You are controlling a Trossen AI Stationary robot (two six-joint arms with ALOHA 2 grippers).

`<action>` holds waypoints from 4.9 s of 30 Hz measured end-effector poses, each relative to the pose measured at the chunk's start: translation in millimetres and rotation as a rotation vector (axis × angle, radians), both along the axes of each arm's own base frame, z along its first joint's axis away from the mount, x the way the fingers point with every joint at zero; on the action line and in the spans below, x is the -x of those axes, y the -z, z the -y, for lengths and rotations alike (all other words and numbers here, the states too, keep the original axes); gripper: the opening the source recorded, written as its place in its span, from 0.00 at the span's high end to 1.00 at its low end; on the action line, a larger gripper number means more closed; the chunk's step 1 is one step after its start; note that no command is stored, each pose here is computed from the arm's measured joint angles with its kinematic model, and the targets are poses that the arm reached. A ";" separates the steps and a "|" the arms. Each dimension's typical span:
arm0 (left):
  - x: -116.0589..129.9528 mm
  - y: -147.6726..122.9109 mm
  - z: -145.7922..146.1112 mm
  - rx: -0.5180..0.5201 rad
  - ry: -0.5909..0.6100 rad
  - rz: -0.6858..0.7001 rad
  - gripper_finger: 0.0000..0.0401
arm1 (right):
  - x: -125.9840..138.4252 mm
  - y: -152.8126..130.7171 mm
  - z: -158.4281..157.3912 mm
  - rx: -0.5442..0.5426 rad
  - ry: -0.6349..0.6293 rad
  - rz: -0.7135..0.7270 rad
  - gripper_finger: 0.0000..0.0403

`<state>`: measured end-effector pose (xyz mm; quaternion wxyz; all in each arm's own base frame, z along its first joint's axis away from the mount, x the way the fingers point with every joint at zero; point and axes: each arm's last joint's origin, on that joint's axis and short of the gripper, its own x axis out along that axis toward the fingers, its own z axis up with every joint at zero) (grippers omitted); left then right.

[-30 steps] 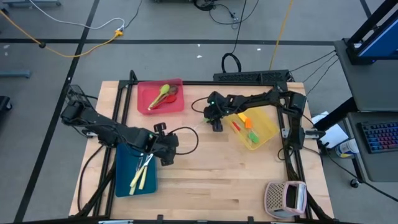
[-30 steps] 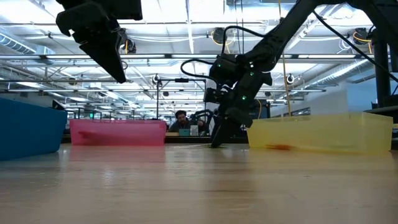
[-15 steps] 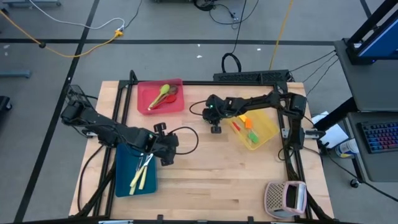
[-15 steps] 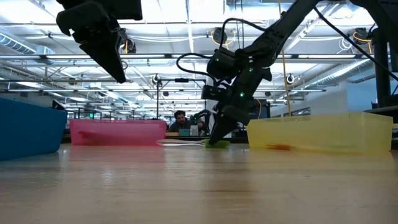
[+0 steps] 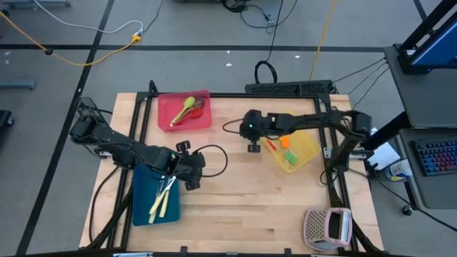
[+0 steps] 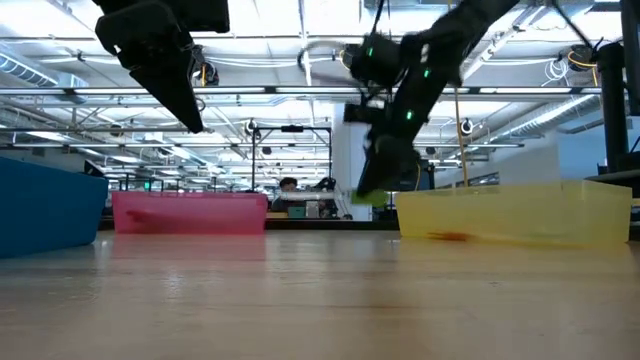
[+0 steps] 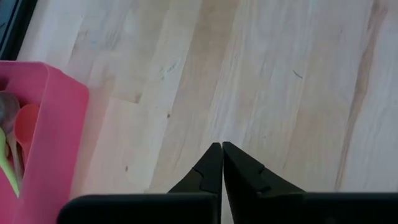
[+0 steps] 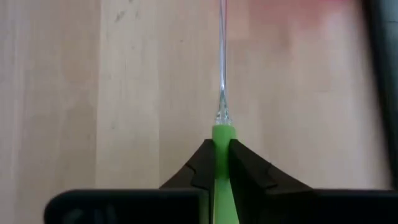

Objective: Pick & Place Kitchen Items
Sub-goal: Put the green spatula into the yellow bin, then return to Home Position

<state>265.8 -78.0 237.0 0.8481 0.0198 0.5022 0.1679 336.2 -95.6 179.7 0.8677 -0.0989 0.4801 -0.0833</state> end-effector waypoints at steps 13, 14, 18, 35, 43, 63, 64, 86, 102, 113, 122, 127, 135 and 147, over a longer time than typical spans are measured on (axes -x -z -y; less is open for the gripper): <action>-6.4 -2.8 2.2 0.030 -0.008 0.077 0.95 | 56.1 -69.7 -66.8 0.152 0.280 0.129 0.93; -6.8 -3.0 2.4 0.034 -0.011 0.083 0.95 | 63.4 -67.3 -69.7 0.128 0.300 0.125 0.93; -8.9 -4.1 3.1 0.045 -0.016 0.109 0.98 | 97.3 -45.6 -79.3 0.046 0.382 0.062 0.93; -15.0 -7.5 3.8 0.060 -0.006 0.174 0.94 | 190.4 36.7 -82.8 -0.134 0.727 0.011 0.92; -15.1 -7.6 3.6 0.045 0.009 0.170 0.94 | 192.3 35.9 -80.0 0.009 0.733 0.046 0.72; 82.9 -100.3 -0.1 0.025 0.147 0.460 0.94 | 155.8 -63.4 -99.3 -0.158 0.332 0.625 0.75; 92.6 -105.1 -3.8 0.021 0.146 0.475 0.94 | 153.2 -70.2 -104.4 -0.183 0.261 0.677 0.76; 176.8 -29.8 -36.3 -0.057 0.488 0.810 0.94 | 180.1 -81.5 -143.7 -0.161 -0.249 0.755 0.90; 163.3 6.8 -35.9 -0.191 0.576 0.935 0.94 | 201.1 -89.8 -124.7 -0.164 -0.221 0.825 0.99; 156.7 38.3 -44.1 -0.176 0.498 0.996 0.94 | 222.3 -51.4 -114.9 -0.195 -0.161 0.869 1.00; 152.9 60.8 -52.8 -0.152 0.493 1.055 0.94 | 237.4 -22.1 -107.1 -0.170 -0.130 0.931 1.00; 151.5 64.1 -57.8 -0.114 0.502 1.063 0.94 | 240.8 -6.6 -105.0 -0.157 -0.122 0.948 1.00; 150.1 66.2 -65.8 -0.072 0.450 1.050 0.94 | 240.1 13.5 -105.2 -0.148 -0.130 0.942 1.00; 149.7 68.5 -69.0 -0.001 0.379 1.041 0.94 | 238.1 11.6 -105.3 -0.135 -0.137 1.006 1.00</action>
